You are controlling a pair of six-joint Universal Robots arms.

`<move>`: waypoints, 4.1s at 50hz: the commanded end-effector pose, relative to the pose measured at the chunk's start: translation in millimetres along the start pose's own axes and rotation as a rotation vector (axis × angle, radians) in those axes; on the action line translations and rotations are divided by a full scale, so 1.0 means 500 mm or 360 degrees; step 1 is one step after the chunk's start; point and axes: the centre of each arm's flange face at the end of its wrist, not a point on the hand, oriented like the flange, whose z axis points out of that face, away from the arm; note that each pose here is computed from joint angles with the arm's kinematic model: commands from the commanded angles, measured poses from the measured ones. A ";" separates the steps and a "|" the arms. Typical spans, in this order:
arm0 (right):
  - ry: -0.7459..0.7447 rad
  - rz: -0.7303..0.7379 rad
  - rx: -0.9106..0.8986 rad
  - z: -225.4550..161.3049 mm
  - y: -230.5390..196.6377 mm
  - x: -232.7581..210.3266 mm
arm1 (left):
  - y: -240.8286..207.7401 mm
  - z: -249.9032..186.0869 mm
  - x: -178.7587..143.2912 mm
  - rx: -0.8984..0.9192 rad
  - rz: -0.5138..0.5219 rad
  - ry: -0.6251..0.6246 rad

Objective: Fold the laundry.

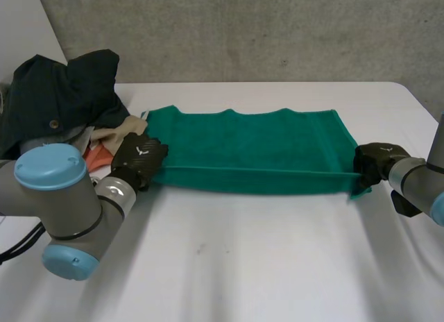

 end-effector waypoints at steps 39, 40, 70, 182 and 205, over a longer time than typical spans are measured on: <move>0.0051 -0.0831 -0.0040 -0.207 -0.077 0.006 | -0.053 -0.158 -0.137 -0.0337 -0.0123 -0.0044; 0.0061 -0.0884 -0.0084 -0.225 -0.074 0.011 | -0.065 -0.178 -0.137 -0.0354 -0.0122 -0.0031; 0.0234 -0.1129 0.0043 -0.018 -0.044 0.066 | -0.032 0.101 -0.081 -0.0293 0.0303 -0.0072; -0.0476 -0.0705 0.0588 -0.167 -0.036 -0.264 | -0.099 -0.058 -0.061 -0.0008 -0.0190 -0.0064; -0.0055 -0.1077 0.0498 -0.094 -0.019 -0.181 | -0.119 -0.075 -0.051 0.0034 -0.0179 -0.0042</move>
